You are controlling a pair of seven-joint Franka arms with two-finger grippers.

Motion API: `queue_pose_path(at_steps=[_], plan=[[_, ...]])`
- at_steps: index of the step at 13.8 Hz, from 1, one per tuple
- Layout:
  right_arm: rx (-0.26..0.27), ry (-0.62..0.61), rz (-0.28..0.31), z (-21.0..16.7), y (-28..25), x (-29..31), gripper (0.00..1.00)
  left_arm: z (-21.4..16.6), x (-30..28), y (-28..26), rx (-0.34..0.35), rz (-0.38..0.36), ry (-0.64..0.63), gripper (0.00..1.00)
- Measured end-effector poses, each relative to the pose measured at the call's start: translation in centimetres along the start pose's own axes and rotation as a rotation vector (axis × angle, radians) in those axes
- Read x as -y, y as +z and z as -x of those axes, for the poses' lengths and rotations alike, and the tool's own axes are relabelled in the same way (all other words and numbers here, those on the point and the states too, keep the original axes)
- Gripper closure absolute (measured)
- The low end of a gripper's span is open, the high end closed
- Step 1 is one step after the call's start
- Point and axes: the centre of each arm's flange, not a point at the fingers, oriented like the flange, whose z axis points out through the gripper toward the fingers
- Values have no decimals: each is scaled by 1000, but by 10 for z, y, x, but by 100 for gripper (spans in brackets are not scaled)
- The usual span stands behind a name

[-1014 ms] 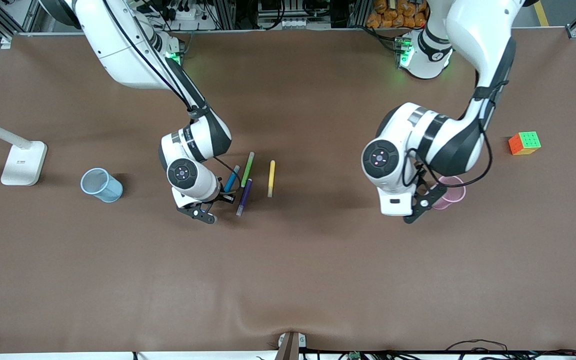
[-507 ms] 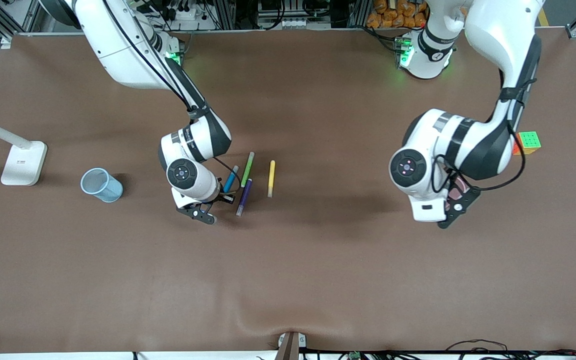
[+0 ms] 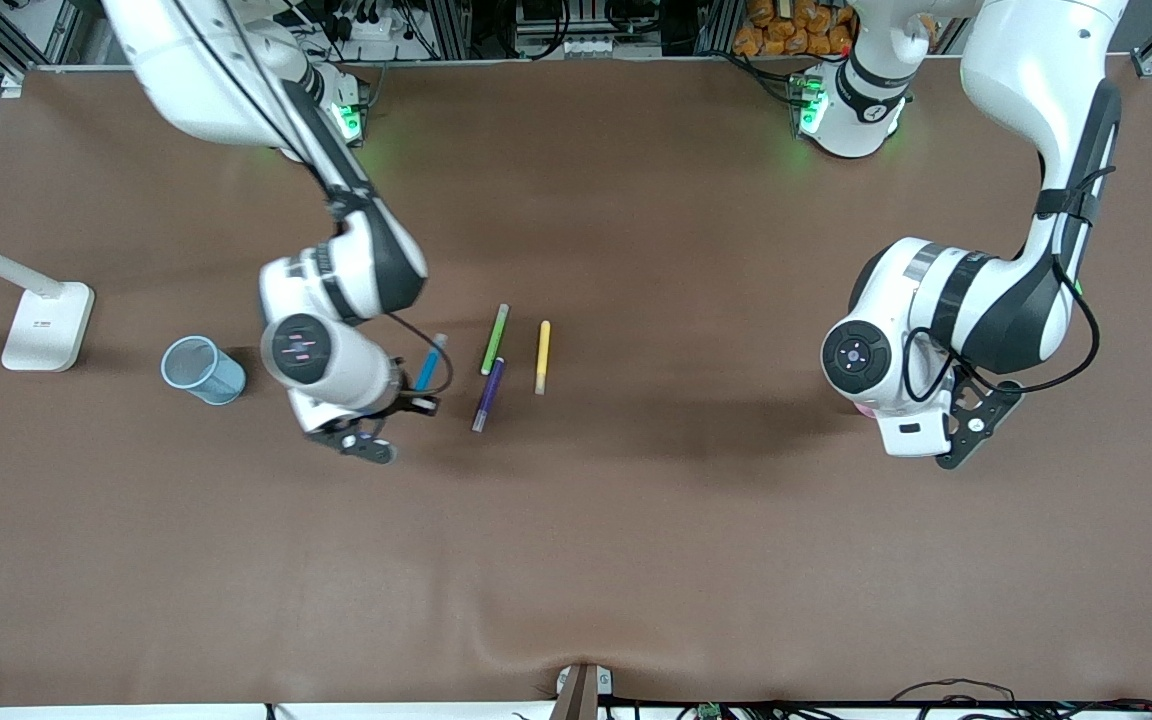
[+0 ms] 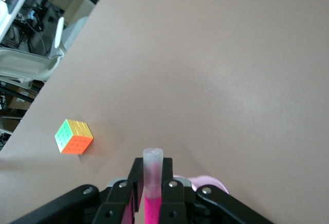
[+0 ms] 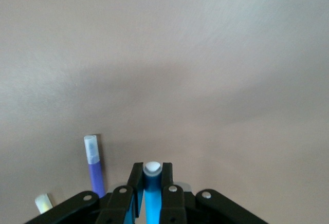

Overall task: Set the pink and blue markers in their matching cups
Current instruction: 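Carry the pink marker to the pink cup while the right gripper carries blue, then drop the markers into the matching cups by opening both grippers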

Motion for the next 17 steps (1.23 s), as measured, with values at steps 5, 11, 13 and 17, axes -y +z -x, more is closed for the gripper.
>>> queue_pose_path(at_steps=[5, 11, 13, 17], plan=[[-44, -197, -35, -50, -56, -85, 82, 17, -18, 33, -106, -56, -88, 82], [-60, -398, -46, -91, -103, -173, 82, 35, -38, 56, -163, -74, -175, 82], [-90, -471, -47, -94, -121, -190, 82, 37, -40, 58, -163, -78, -175, 82], [-181, -497, -46, -77, -160, -211, 82, 39, -39, 57, -165, -92, -171, 79]])
